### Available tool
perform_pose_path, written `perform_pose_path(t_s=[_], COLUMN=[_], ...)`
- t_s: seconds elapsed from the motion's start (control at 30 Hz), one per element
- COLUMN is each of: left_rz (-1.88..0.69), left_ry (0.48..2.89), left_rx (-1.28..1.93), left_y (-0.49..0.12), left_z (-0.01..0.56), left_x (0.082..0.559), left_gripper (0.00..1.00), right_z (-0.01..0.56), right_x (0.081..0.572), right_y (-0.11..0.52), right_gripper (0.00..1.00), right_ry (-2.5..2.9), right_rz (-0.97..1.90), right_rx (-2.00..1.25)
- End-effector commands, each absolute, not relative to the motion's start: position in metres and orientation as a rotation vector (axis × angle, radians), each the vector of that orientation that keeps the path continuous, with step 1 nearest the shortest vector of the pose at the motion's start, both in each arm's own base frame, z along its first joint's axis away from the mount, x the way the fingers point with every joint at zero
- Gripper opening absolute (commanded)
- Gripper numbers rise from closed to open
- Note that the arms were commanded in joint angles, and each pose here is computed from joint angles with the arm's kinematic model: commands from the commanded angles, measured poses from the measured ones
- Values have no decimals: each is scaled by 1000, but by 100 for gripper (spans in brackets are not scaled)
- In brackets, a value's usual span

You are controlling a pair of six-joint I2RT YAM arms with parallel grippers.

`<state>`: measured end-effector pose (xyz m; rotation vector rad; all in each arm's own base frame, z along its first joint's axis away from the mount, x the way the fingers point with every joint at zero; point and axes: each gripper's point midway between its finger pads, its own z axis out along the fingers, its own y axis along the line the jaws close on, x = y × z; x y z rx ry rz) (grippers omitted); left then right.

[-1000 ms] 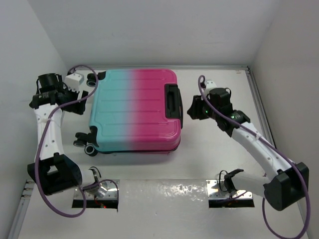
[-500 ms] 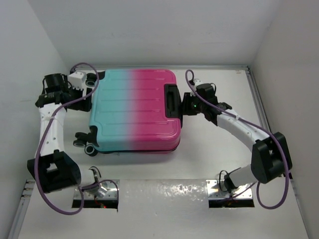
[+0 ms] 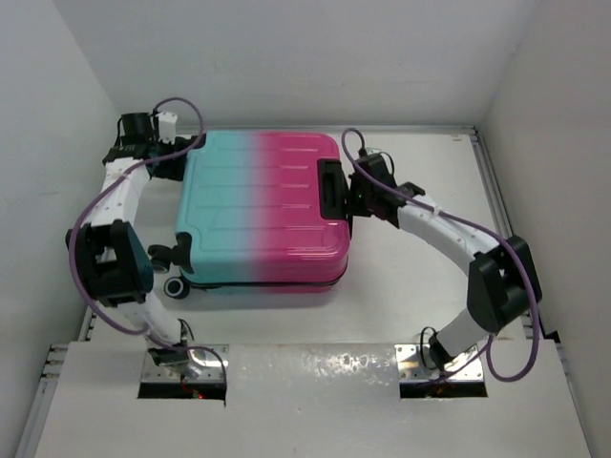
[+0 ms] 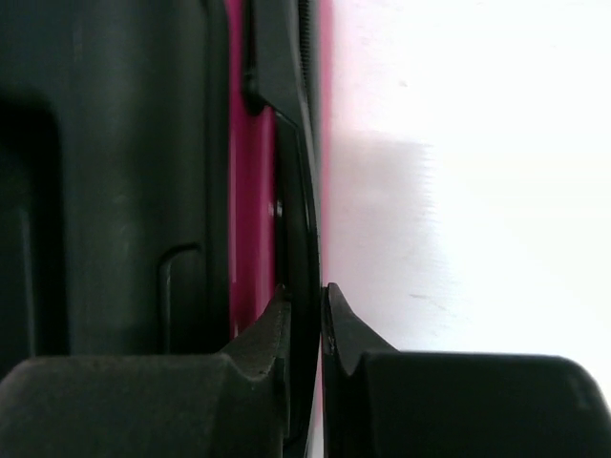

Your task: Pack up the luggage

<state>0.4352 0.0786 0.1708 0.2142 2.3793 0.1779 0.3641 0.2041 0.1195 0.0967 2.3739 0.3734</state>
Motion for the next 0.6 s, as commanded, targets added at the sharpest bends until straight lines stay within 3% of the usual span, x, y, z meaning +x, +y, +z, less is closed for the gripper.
perform_pose_path(t_s=[0.0, 0.2, 0.4, 0.57], left_rz=[-124, -92, -9, -14], left_ry=[2363, 2317, 2277, 2206], left_rx=[326, 303, 349, 271], left_y=[-13, -8, 4, 34], left_z=[159, 184, 208, 254], left_x=[466, 531, 550, 546], left_gripper=[75, 75, 75, 80], right_z=[180, 206, 218, 232], right_x=[429, 466, 481, 495], right_y=[245, 218, 185, 185], right_gripper=[0, 0, 0, 2], right_ry=[2139, 2027, 1957, 1934], right_rz=[430, 310, 255, 350], right_rx=[149, 363, 485, 388])
